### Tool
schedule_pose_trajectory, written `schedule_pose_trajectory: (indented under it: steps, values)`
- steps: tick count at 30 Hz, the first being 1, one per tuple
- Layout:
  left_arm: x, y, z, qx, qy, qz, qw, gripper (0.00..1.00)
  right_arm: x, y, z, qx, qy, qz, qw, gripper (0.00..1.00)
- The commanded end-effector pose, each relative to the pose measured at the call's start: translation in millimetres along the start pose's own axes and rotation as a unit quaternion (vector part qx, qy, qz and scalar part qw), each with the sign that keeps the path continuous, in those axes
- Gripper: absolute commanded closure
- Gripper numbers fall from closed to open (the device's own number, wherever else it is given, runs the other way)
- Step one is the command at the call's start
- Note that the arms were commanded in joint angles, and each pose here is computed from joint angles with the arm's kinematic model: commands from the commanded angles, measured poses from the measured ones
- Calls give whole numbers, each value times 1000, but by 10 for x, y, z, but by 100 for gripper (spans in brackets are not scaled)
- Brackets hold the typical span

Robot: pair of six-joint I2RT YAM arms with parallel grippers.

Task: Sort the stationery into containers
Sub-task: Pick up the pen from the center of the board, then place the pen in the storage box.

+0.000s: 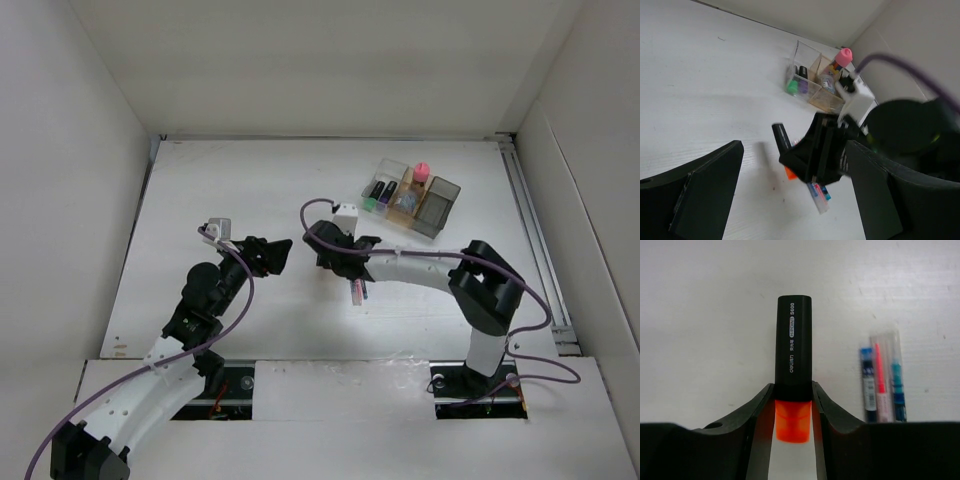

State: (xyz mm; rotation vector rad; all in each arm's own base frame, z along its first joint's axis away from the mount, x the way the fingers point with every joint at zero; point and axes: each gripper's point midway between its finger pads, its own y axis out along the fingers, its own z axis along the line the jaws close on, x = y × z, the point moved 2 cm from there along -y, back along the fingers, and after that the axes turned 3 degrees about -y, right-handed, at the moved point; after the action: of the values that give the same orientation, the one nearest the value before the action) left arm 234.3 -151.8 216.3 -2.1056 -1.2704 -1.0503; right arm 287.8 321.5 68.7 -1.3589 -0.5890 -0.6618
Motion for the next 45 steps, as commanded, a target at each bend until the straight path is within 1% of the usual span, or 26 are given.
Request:
schedule_pose_trajectory:
  steps: [1, 3, 4, 6, 7, 9, 10, 12, 14, 17, 18, 23, 24, 26, 30, 34, 36, 37, 38, 40, 42, 45]
  values:
    - [221, 13, -180, -29, 8, -28, 999, 20, 1020, -320, 234, 67, 62, -73, 993, 83]
    - [212, 11, -191, -32, 8, -25, 999, 20, 1294, -224, 54, 68, 82, -64, 992, 83]
    - [212, 11, -191, -32, 8, -25, 999, 20, 1476, -202, 41, 74, 97, -70, 990, 83]
    - [234, -4, -208, -36, 8, -30, 999, 20, 1635, -75, -79, 73, 107, -63, 990, 83]
    - [234, -4, -208, -36, 8, -30, 999, 20, 1857, 3, -257, 61, 129, -73, 987, 83]
    - [234, -4, -208, -36, 8, -30, 999, 20, 1952, 152, -398, 61, 150, -59, 985, 83]
    - [226, -6, -219, -39, 8, -27, 999, 20, 2036, 222, -506, 79, 164, -42, 982, 83]
    - [226, -6, -219, -39, 8, -27, 999, 20, 2127, 340, -566, 92, 189, -29, 977, 83]
    - [226, -6, -219, -39, 8, -27, 999, 20, 2238, 428, -716, 80, 205, -26, 975, 83]
    - [203, 8, -203, -36, 8, -23, 999, 20, 2190, 646, -904, 56, 218, -8, 974, 83]
    - [203, 8, -203, -36, 8, -23, 999, 20, 2155, 676, -887, 59, 223, -1, 973, 83]
    - [203, 8, -202, -36, 8, -23, 999, 20, 2095, 815, -1108, 58, 259, 17, 964, 81]
    - [203, 8, -203, -36, 8, -23, 999, 20, 2159, 790, -1120, 72, 264, 9, 962, 81]
    - [212, 11, -191, -32, 8, -25, 999, 20, 2143, 783, -1166, 74, 279, 12, 957, 78]
    - [202, 8, -204, -37, 8, -22, 999, 20, 2149, 792, -1262, 70, 306, 13, 949, 78]
    - [210, 10, -193, -33, 8, -25, 999, 20, 2151, 794, -1323, 68, 322, 8, 944, 76]
    - [211, 10, -193, -33, 8, -25, 999, 20, 2115, 805, -1328, 65, 328, 13, 942, 71]
    - [199, 7, -208, -38, 8, -21, 999, 20, 2086, 821, -1333, 64, 333, 14, 941, 63]
    - [199, 7, -208, -38, 8, -21, 999, 20, 2163, 789, -1314, 73, 333, 2, 940, 59]
    - [208, 9, -197, -34, 8, -24, 999, 20, 2158, 753, -1320, 74, 333, 1, 940, 49]
    - [208, 9, -197, -34, 8, -24, 999, 20, 2268, 626, -1304, 83, 334, -13, 939, 46]
    - [208, 9, -197, -34, 8, -24, 999, 20, 2313, 486, -1246, 79, 314, -28, 946, 42]
